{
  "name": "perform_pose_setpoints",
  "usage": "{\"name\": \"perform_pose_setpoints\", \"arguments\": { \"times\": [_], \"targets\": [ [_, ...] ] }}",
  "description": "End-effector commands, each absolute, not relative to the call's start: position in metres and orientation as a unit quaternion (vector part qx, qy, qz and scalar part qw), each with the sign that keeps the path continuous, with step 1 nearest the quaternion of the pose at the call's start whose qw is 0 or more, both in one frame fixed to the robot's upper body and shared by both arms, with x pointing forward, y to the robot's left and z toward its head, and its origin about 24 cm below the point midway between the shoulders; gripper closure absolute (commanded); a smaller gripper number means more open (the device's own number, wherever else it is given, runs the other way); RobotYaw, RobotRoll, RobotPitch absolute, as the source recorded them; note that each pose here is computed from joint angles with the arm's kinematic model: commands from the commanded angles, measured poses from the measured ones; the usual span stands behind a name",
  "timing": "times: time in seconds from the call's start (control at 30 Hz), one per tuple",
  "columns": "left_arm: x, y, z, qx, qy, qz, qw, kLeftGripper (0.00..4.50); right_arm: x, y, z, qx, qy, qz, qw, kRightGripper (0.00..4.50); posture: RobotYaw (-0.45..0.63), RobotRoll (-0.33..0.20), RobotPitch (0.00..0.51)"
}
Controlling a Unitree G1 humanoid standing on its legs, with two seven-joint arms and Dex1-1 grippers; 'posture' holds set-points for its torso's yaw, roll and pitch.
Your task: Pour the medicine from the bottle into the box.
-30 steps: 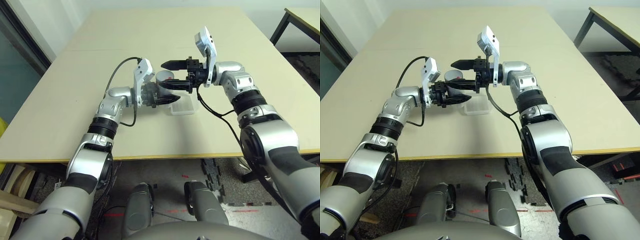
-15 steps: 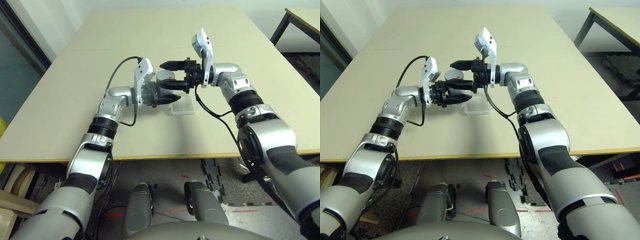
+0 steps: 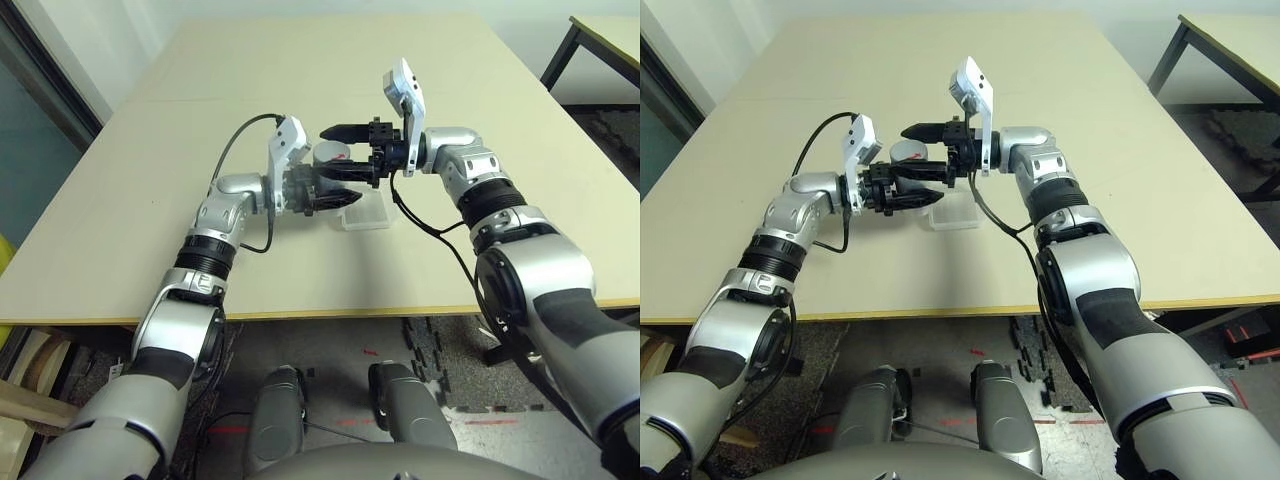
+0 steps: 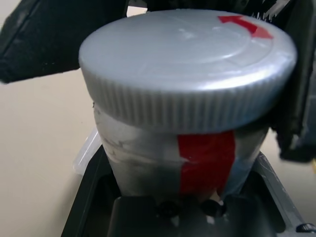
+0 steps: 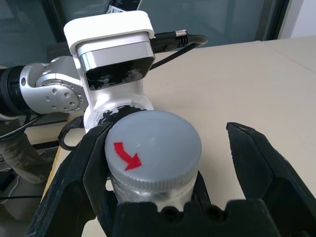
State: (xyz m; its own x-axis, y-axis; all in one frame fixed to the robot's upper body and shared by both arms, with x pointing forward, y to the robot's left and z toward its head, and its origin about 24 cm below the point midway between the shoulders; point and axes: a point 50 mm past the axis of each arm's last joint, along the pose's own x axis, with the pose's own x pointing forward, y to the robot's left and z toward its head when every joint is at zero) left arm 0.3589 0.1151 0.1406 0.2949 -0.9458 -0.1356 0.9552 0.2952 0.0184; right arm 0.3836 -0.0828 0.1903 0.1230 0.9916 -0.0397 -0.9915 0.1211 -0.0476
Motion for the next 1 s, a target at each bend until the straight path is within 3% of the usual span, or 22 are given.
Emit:
{"name": "perform_pose_setpoints", "arguments": {
  "times": [0.03, 0.53, 1.0],
  "targets": [
    [0.355, 0.120, 0.144, 0.058, 0.040, -0.602, 0.795, 1.77, 0.390, -0.111, 0.194, -0.038, 0.002, 0.621, 0.783, 0.00, -0.15, 0.000, 0.063],
    [0.354, 0.124, 0.143, 0.057, 0.041, -0.599, 0.798, 1.77, 0.390, -0.147, 0.188, -0.043, 0.023, 0.590, 0.806, 0.00, -0.15, 0.000, 0.057],
    [0.359, 0.130, 0.140, 0.057, 0.047, -0.583, 0.809, 1.77, 0.386, -0.152, 0.192, -0.047, 0.030, 0.617, 0.785, 0.00, -0.16, 0.000, 0.058]
  ]
}}
